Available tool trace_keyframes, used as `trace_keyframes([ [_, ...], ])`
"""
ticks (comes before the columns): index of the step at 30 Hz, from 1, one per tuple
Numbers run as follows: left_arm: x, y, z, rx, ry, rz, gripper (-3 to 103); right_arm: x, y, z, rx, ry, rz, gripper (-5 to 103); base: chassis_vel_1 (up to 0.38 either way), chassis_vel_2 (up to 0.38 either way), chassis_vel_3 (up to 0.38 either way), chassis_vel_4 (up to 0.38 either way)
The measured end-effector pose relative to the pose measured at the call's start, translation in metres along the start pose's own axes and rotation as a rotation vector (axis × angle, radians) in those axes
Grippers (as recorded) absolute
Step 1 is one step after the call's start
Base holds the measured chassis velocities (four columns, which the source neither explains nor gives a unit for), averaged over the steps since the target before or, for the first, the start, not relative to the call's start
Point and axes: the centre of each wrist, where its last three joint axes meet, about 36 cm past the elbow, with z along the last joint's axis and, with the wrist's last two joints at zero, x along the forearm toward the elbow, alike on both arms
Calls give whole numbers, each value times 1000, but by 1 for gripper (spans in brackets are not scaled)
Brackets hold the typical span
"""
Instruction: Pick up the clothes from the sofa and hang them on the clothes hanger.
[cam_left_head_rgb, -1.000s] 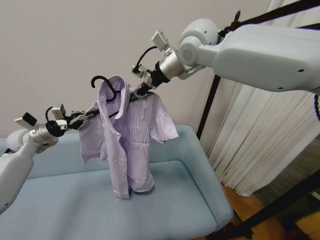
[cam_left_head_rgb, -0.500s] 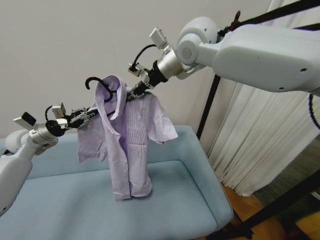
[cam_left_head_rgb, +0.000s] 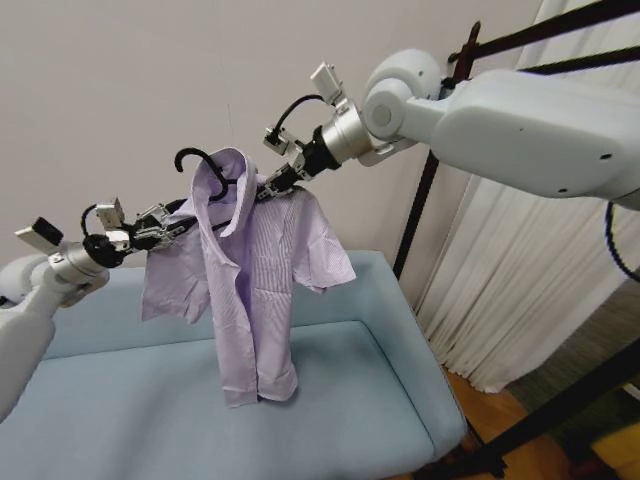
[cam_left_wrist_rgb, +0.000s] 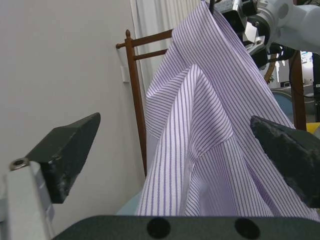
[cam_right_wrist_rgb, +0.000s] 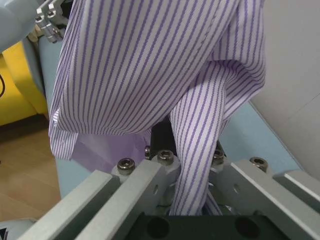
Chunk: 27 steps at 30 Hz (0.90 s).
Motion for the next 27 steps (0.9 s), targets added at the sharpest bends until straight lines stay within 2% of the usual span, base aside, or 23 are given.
trace_keyframes([
  [2, 3, 0, -7, -9, -7, -16, 100, 1, 0, 3, -2, -8, -2, 2, 0, 0, 0, 0],
  [9, 18, -1, -31, -40, -29, -61, 100, 6, -3, 9, -17, -48, 8, 2, 0, 0, 0, 0],
  [16, 37, -16, -55, -72, -48, -127, 100, 13, -2, 31, -79, -152, 20, 2, 0, 0, 0, 0],
  [22, 41, -34, -62, -71, -60, -136, 100, 16, 5, 55, -134, -250, 36, 2, 0, 0, 0, 0],
  [27, 38, -40, -66, -76, -72, -149, 100, 20, 15, 68, -171, -312, 66, 2, 0, 0, 0, 0],
])
